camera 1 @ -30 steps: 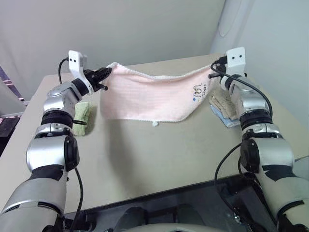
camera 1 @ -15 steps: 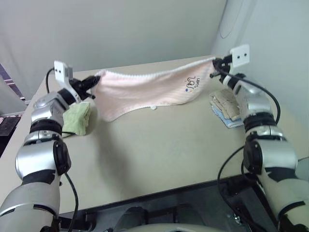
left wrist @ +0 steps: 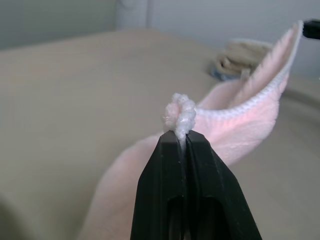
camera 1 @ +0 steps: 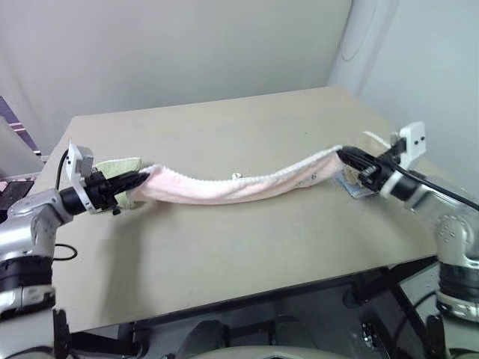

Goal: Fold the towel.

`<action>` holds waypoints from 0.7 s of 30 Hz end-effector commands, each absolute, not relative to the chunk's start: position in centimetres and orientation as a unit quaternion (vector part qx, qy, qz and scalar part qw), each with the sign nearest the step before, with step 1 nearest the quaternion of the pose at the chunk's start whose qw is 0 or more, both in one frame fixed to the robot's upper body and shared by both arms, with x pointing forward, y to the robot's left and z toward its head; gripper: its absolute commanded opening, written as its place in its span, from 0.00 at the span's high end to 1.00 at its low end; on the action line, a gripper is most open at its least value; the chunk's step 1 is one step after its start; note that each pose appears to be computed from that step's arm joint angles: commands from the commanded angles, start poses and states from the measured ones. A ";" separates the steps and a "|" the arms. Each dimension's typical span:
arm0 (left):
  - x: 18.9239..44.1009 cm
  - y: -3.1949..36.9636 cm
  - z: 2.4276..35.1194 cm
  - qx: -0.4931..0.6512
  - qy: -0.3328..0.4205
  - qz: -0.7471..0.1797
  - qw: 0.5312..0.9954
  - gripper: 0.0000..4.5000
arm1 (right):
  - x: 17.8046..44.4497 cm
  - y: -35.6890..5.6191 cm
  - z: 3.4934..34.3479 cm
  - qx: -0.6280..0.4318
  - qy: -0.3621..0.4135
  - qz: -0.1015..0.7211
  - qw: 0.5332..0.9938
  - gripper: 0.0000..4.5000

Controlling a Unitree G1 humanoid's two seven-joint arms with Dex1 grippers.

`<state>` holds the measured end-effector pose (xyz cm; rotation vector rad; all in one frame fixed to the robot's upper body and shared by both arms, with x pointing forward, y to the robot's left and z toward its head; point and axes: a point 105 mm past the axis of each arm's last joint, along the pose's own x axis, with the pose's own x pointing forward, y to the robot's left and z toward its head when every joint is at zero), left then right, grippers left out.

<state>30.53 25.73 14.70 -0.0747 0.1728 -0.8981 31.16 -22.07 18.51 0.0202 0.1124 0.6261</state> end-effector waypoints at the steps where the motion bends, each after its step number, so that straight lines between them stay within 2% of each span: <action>1: 28.8 25.4 16.0 -0.011 0.080 -0.454 0.887 0.99 | 28.3 -21.6 19.6 -0.003 0.059 0.356 0.933 1.00; 11: 25.0 26.3 11.3 0.016 0.162 -0.467 0.869 0.99 | 22.8 -22.1 16.6 -0.017 0.164 0.402 0.901 1.00; 14: 24.1 26.6 10.7 0.033 0.166 -0.470 0.866 0.99 | 20.7 -22.5 16.6 -0.015 0.186 0.420 0.888 1.00; 21: 22.9 27.8 9.8 0.066 0.199 -0.482 0.851 0.99 | 18.6 -24.0 15.9 -0.008 0.217 0.407 0.887 1.00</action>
